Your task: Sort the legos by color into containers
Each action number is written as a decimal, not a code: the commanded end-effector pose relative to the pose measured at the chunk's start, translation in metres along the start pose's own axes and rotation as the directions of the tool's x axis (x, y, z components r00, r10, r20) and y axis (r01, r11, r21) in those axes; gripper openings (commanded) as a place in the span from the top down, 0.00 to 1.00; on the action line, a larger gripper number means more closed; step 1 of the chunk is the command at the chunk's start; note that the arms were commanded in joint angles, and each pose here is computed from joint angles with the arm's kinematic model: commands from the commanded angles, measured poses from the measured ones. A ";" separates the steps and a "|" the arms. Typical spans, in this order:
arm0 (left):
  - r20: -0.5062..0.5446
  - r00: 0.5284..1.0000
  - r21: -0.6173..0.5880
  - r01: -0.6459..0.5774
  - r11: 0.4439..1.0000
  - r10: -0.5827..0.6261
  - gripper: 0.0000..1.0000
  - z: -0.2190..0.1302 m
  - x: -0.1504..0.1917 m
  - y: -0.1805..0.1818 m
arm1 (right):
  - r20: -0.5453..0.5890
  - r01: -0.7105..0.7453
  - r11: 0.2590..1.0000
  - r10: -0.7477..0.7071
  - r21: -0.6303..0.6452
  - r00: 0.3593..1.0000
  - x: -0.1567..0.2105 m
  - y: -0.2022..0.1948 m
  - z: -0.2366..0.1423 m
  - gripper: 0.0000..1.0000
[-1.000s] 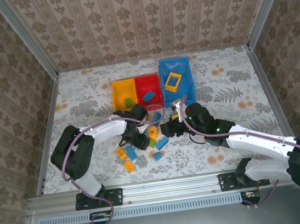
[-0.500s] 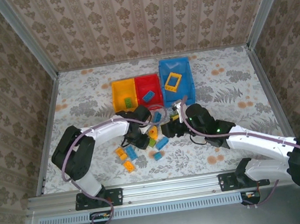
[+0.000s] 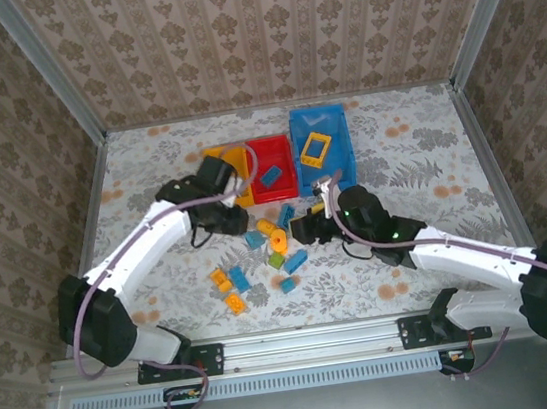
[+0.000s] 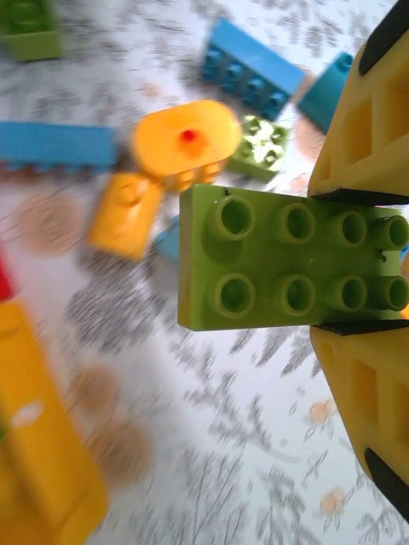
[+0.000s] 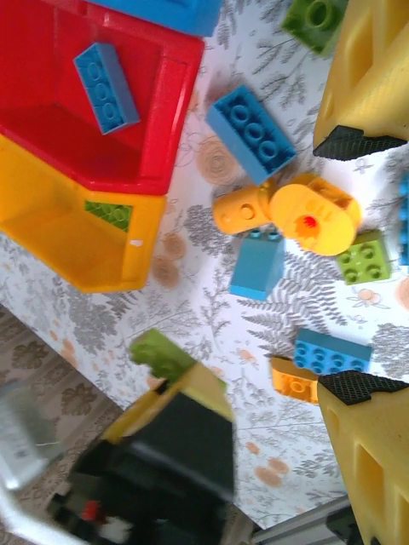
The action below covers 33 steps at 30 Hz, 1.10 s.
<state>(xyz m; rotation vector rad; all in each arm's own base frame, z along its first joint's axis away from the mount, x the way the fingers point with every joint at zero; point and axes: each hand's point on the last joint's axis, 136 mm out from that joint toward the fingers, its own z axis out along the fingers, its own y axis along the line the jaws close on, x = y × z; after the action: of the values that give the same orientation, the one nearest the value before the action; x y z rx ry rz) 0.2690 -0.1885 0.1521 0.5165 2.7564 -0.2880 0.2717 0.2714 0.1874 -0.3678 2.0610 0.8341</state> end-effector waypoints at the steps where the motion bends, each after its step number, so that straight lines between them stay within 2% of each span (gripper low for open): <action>1: 0.007 0.995 0.012 0.102 0.995 -0.102 0.65 0.000 -0.029 0.018 | 0.132 -0.015 1.000 0.016 -0.011 0.991 -0.047 0.007 0.009 0.30; 3: 0.020 0.992 0.015 0.127 0.992 -0.128 0.65 0.007 -0.052 0.024 | 0.153 -0.047 0.999 0.047 -0.003 0.987 -0.057 0.001 0.015 0.30; 6: 0.034 0.980 -0.031 0.196 0.980 -0.195 0.65 0.019 -0.082 0.054 | 0.163 -0.069 0.997 0.065 0.016 0.984 -0.068 -0.004 0.022 0.30; 10: 0.017 0.969 -0.071 0.248 0.966 -0.248 0.66 0.041 -0.104 0.072 | 0.161 -0.081 0.996 0.074 0.041 0.984 -0.073 -0.010 0.026 0.30; 14: -0.033 0.960 -0.136 0.271 0.953 -0.277 0.64 0.064 -0.104 0.084 | 0.160 -0.098 0.993 0.087 0.065 0.983 -0.071 -0.016 0.023 0.30; 23: -0.086 0.952 -0.142 0.280 0.950 -0.293 0.55 0.095 -0.097 0.084 | 0.142 -0.126 0.988 0.112 0.094 0.983 -0.057 -0.028 0.015 0.30; 29: -0.093 0.953 -0.143 0.273 0.951 -0.288 0.49 0.097 -0.095 0.080 | 0.106 -0.093 0.989 0.104 -0.111 0.989 -0.059 0.005 0.024 0.29; 33: -0.058 0.958 -0.134 0.270 0.954 -0.280 0.48 0.085 -0.102 0.075 | 0.084 -0.092 0.986 0.104 -0.141 0.991 -0.059 0.011 0.028 0.29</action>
<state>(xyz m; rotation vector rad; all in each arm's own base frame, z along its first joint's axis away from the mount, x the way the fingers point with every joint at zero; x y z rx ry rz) 0.4110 -0.1720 0.0852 0.1228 2.9169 -0.1696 0.3197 0.2841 0.2123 -0.2551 2.0005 0.9504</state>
